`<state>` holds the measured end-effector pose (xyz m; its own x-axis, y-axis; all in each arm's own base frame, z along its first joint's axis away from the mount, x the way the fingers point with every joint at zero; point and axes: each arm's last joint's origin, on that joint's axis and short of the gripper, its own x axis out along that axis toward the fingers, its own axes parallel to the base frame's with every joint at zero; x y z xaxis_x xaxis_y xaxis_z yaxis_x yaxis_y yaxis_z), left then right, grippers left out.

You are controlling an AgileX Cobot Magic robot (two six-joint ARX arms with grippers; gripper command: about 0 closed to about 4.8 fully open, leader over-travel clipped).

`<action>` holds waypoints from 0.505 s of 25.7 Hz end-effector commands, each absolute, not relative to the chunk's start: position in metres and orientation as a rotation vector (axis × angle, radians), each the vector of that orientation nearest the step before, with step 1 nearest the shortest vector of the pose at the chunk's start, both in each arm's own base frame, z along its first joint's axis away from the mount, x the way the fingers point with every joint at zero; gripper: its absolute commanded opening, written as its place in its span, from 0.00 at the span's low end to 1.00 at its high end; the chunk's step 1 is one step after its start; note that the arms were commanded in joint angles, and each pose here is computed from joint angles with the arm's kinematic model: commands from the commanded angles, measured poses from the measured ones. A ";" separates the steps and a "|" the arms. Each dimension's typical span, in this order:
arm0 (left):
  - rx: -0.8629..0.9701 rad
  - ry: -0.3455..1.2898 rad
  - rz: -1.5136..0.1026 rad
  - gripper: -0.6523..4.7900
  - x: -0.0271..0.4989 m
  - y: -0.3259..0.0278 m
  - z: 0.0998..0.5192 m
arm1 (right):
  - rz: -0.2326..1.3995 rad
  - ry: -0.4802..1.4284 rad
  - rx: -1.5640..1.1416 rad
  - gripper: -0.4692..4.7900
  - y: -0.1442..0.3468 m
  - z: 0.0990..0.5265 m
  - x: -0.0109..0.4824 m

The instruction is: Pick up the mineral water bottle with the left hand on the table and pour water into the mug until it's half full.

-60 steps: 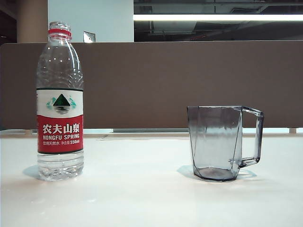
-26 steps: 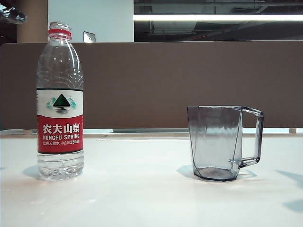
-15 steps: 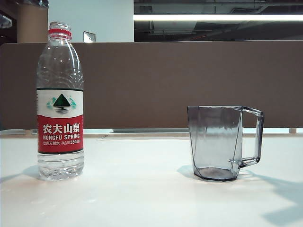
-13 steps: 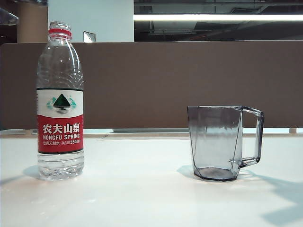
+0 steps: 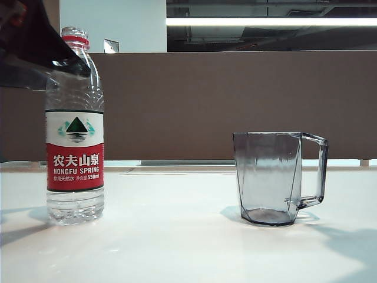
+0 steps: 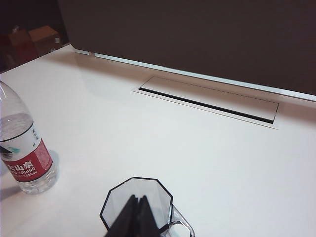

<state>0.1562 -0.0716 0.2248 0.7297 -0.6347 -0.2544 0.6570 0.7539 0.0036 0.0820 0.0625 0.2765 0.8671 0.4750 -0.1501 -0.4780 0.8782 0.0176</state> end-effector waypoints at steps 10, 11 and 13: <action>0.063 0.232 -0.718 1.00 0.175 -0.079 0.209 | 0.501 0.146 -0.015 0.08 0.062 0.279 0.081; 0.032 0.222 -0.707 1.00 0.173 -0.078 0.203 | 0.501 0.150 -0.016 0.08 0.062 0.278 0.081; 0.000 0.224 -0.679 1.00 0.170 -0.076 0.193 | 0.501 0.155 -0.019 0.08 0.062 0.278 0.081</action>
